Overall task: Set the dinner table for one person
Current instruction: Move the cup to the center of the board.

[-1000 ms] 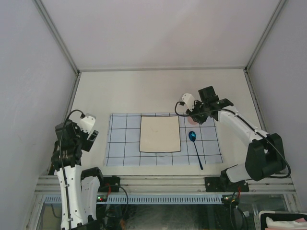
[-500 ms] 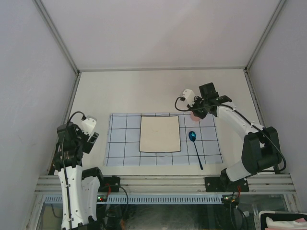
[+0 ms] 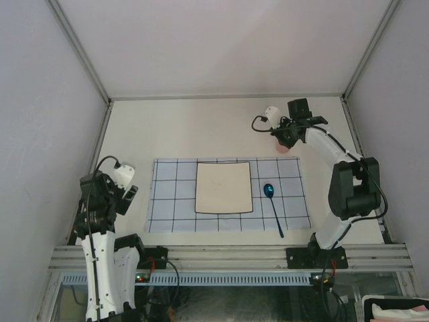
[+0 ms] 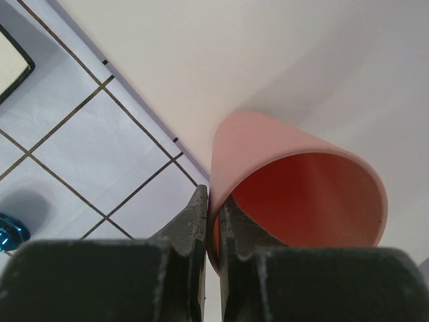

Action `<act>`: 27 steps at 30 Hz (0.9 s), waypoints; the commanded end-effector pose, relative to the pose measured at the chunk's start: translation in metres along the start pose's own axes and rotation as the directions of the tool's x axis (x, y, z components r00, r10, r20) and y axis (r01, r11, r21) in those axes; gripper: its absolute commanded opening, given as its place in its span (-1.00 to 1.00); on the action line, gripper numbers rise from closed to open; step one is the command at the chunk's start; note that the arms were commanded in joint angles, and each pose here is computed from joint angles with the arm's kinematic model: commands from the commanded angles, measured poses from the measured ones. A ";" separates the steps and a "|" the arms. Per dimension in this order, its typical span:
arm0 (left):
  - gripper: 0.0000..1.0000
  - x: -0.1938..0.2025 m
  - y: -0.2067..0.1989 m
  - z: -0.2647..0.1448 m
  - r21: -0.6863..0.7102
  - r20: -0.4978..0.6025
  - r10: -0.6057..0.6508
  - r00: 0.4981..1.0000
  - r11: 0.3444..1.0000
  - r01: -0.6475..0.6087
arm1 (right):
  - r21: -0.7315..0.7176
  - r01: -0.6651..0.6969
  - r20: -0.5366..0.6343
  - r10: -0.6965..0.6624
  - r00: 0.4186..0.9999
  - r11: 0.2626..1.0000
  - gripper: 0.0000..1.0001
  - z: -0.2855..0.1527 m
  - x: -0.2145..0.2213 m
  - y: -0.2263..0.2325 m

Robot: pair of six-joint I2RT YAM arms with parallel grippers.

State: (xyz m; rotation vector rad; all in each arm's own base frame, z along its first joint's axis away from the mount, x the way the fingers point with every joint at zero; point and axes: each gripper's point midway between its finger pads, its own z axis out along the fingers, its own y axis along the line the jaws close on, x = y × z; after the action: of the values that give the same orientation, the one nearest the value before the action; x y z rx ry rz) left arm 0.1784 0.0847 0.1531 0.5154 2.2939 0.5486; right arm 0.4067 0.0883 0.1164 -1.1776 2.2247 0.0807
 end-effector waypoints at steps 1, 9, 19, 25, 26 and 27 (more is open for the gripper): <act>1.00 0.000 0.006 0.001 -0.033 0.005 0.016 1.000 0.999 -0.015 | 0.027 0.036 0.022 -0.037 0.999 0.999 -1.00 0.005 -0.010 -0.016; 1.00 0.000 0.007 0.003 -0.036 -0.001 0.021 1.000 0.999 -0.021 | 0.030 0.010 0.026 -0.011 1.000 0.999 -0.94 0.019 -0.012 -0.031; 1.00 -0.003 0.009 0.008 -0.039 0.009 0.027 1.000 0.999 -0.027 | 0.117 -0.005 0.104 -0.007 0.995 0.993 0.01 0.011 -0.026 -0.055; 1.00 0.000 0.013 0.026 -0.040 -0.039 0.007 0.999 0.999 -0.008 | 0.226 -0.066 0.235 0.011 0.972 0.972 0.13 -0.022 -0.053 -0.077; 1.00 0.001 0.015 0.029 -0.045 -0.057 -0.010 0.998 0.999 0.007 | 0.244 -0.088 0.265 0.021 0.964 0.966 0.15 -0.031 -0.057 -0.080; 1.00 0.001 0.016 0.032 -0.043 -0.073 -0.020 0.997 0.999 0.017 | 0.260 -0.111 0.300 0.029 0.953 0.959 0.17 -0.041 -0.064 -0.083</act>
State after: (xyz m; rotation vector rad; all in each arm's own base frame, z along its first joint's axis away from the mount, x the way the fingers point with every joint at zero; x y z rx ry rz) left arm 0.1894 0.0934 0.1385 0.5294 2.3396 0.5688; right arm 0.4618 0.0731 0.1234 -1.0483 2.1402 0.0168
